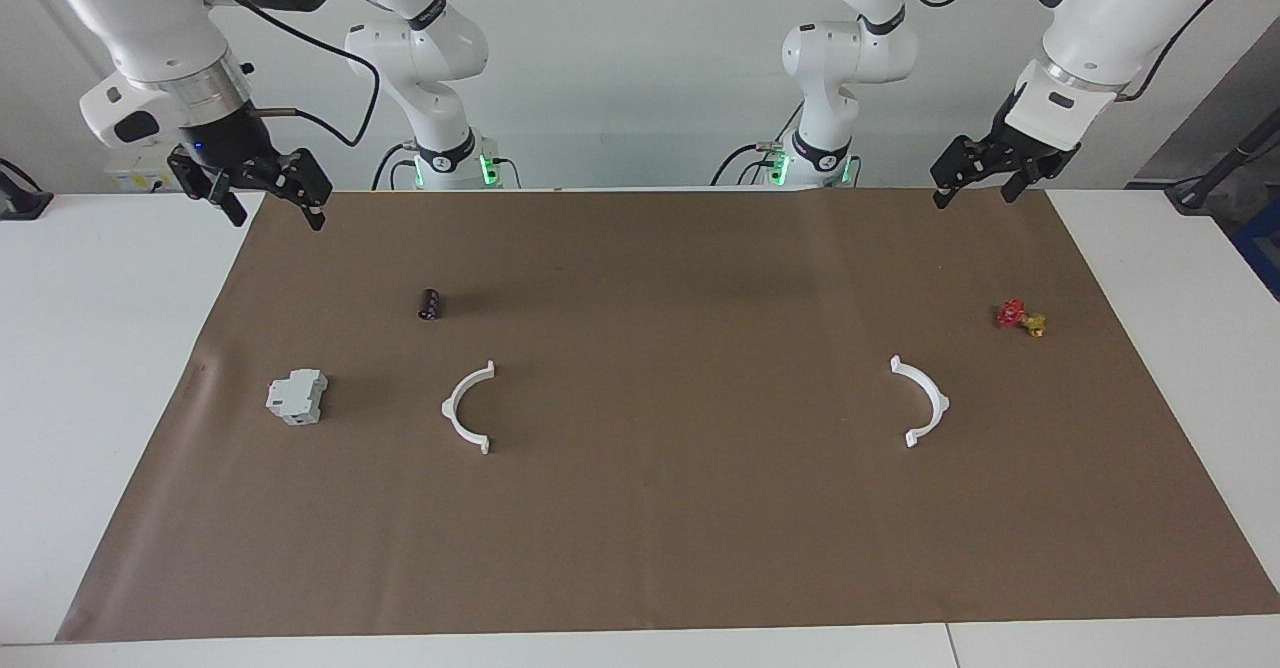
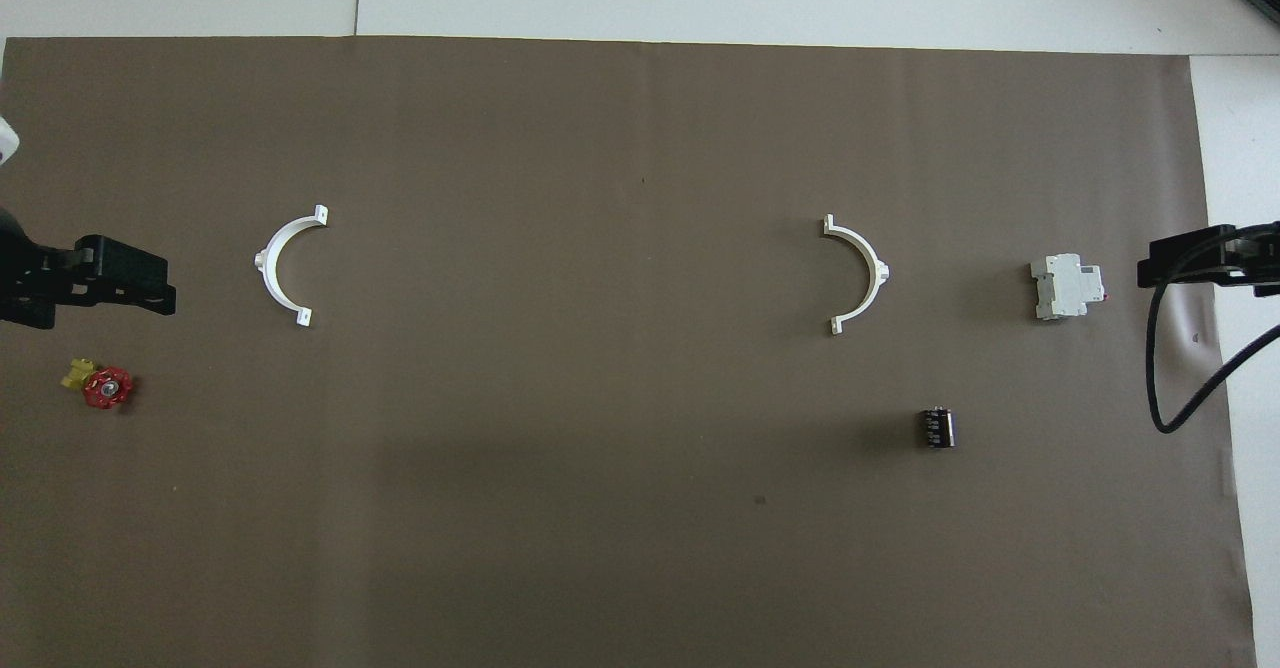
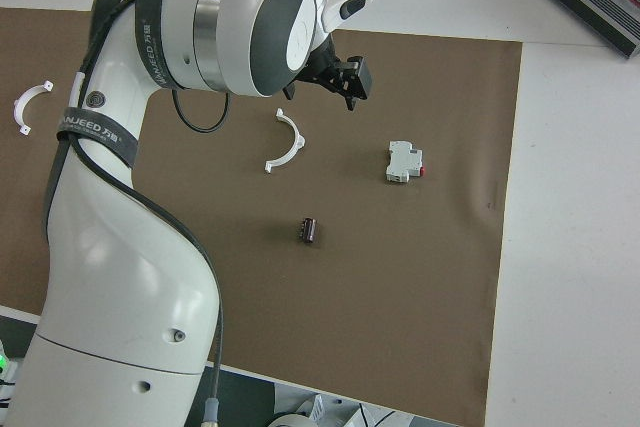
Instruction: Assemble drain pipe with both arms
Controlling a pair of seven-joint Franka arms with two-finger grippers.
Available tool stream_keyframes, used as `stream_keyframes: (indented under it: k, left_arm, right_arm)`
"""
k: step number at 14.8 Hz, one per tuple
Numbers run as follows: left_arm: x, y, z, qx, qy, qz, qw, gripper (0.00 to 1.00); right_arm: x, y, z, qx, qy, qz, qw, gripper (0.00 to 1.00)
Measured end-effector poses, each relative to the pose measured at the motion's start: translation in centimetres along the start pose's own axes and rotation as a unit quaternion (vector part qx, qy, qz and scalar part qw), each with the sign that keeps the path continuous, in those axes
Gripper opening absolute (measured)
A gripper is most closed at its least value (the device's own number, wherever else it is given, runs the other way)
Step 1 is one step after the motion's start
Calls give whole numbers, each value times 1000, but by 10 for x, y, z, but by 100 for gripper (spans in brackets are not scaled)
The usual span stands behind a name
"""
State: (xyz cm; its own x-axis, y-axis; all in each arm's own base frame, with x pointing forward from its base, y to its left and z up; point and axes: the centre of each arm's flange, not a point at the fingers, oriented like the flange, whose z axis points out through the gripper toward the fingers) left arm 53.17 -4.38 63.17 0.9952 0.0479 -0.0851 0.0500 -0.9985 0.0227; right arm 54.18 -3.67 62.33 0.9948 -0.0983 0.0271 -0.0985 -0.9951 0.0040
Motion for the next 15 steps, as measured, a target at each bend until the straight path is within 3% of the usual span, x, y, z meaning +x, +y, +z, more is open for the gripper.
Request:
stream_keyframes:
  k: [13, 15]
  left_arm:
    - [0, 0, 0, 0, 0, 0, 1000, 100]
    - [0, 0, 0, 0, 0, 0, 1000, 100]
  right_arm:
    - [-1, 0, 6, 1, -9, 1, 1000, 100]
    - [6, -6, 19, 19, -13, 1, 1000, 100]
